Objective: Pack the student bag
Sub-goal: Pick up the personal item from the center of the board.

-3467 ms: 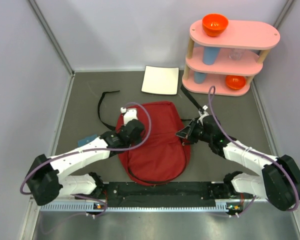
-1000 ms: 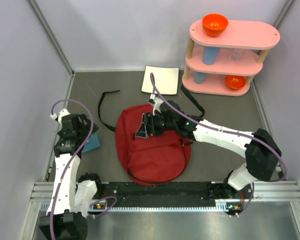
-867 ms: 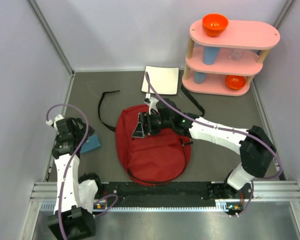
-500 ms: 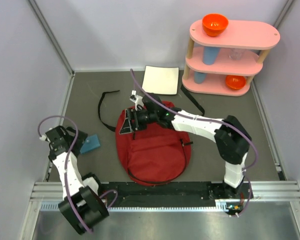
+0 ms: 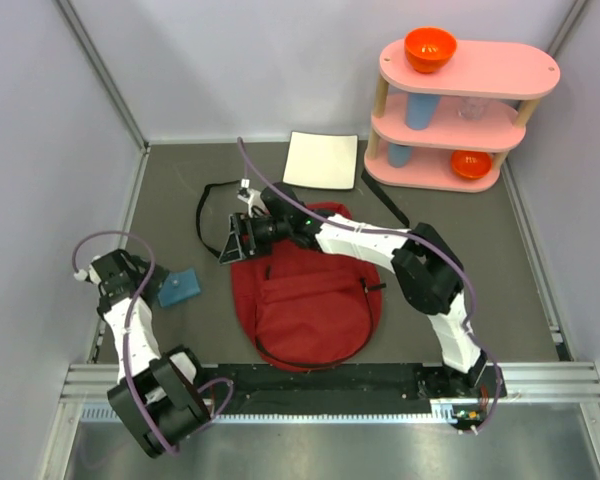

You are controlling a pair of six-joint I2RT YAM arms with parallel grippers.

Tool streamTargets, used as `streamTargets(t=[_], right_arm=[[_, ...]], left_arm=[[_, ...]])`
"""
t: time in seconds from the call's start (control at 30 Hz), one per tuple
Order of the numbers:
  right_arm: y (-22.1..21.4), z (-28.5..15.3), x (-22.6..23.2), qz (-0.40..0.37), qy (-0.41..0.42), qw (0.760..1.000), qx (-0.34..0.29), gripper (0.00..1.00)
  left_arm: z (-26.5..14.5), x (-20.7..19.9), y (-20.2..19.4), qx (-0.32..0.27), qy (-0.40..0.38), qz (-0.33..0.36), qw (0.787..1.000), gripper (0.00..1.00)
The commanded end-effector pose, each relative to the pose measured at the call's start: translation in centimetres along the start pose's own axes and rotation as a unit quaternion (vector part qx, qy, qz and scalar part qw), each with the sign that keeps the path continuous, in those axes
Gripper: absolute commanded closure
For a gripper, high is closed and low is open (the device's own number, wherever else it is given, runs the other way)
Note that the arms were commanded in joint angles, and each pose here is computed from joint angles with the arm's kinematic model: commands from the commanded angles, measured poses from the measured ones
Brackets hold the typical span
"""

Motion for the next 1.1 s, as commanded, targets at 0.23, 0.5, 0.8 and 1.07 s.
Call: streamTargets(t=[0.23, 0.5, 0.8, 1.07], right_arm=[[0.0, 4.1, 0.4, 0.007, -0.007, 1.0, 0.002, 0.26], [-0.2, 4.9, -0.9, 0.004, -0.004, 1.0, 0.015, 0.25], [0.8, 7.3, -2.2, 0.021, -0.012, 1.0, 0.012, 0.29], [0.3, 9.6, -3.6, 0.049, -0.029, 0.998, 0.01, 0.3]], left_arm=[[-0.1, -1.2, 2.7, -0.138, -0.047, 0.005, 0.989, 0.07], [2.9, -1.4, 0.5, -0.068, -0.053, 0.03, 0.996, 0.11], [4.7, -1.8, -1.6, 0.032, -0.122, 0.046, 0.991, 0.2], [5.5, -0.8, -3.6, 0.099, -0.129, 0.053, 0.985, 0.29]])
Point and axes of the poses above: each gripper's point midway between its finger pads, its own z axis out along the fingers, its own x axis along the line the jaws close on, y = z × x, the point moved 9 cm from there along -z, back along the fingers, and after that the axes turned 15 degrees about -z, right-handed, at the moved point
